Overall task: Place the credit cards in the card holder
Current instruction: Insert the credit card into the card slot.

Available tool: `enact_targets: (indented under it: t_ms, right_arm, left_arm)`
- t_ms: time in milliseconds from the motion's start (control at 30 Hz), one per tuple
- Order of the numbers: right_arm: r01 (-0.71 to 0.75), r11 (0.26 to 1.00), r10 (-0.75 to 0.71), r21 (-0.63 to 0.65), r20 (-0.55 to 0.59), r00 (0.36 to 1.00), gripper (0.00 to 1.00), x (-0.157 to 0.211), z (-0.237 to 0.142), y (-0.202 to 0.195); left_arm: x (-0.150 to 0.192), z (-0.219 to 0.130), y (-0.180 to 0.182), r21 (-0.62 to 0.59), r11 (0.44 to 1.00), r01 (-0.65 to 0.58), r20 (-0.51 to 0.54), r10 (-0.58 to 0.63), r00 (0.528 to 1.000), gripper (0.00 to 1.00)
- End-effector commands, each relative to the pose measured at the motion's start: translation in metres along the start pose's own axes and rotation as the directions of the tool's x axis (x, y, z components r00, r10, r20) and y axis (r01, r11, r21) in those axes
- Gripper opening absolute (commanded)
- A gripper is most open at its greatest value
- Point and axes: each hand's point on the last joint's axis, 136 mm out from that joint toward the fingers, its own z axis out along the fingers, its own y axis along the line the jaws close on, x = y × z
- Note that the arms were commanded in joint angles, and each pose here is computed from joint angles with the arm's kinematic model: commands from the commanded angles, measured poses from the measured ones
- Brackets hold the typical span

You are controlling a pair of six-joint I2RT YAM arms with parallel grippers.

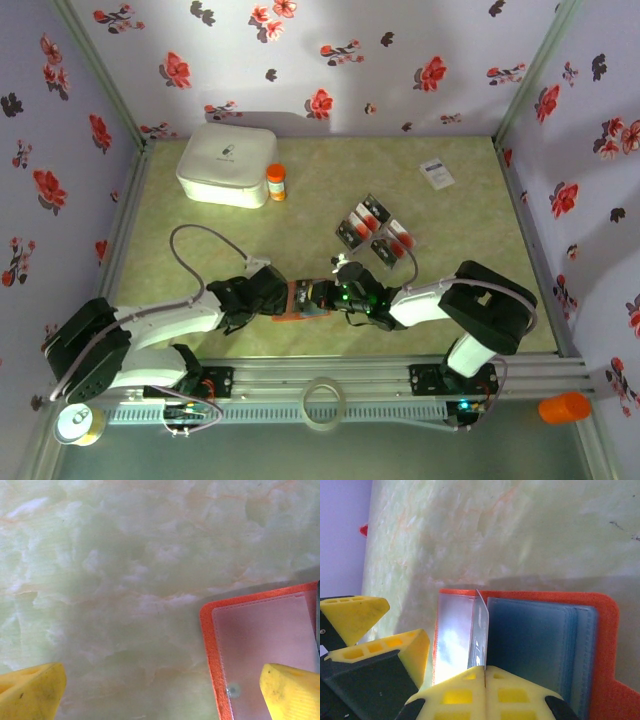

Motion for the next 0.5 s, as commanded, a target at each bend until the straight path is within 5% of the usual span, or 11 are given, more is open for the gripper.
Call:
enact_targets:
  t_ms: [0, 467]
  right_arm:
    - [-0.006, 0.998, 0.006, 0.055, -0.007, 1.000, 0.00, 0.006, 0.000, -0.014]
    - [-0.010, 0.997, 0.014, 0.078, -0.049, 0.999, 0.00, 0.012, -0.001, -0.015]
  left_arm:
    - [0.004, -0.001, 0.007, -0.031, 0.999, 0.011, -0.004, -0.011, 1.000, 1.00]
    - [0.021, 0.012, 0.010, -0.060, 0.998, 0.003, -0.054, -0.006, 0.998, 1.00]
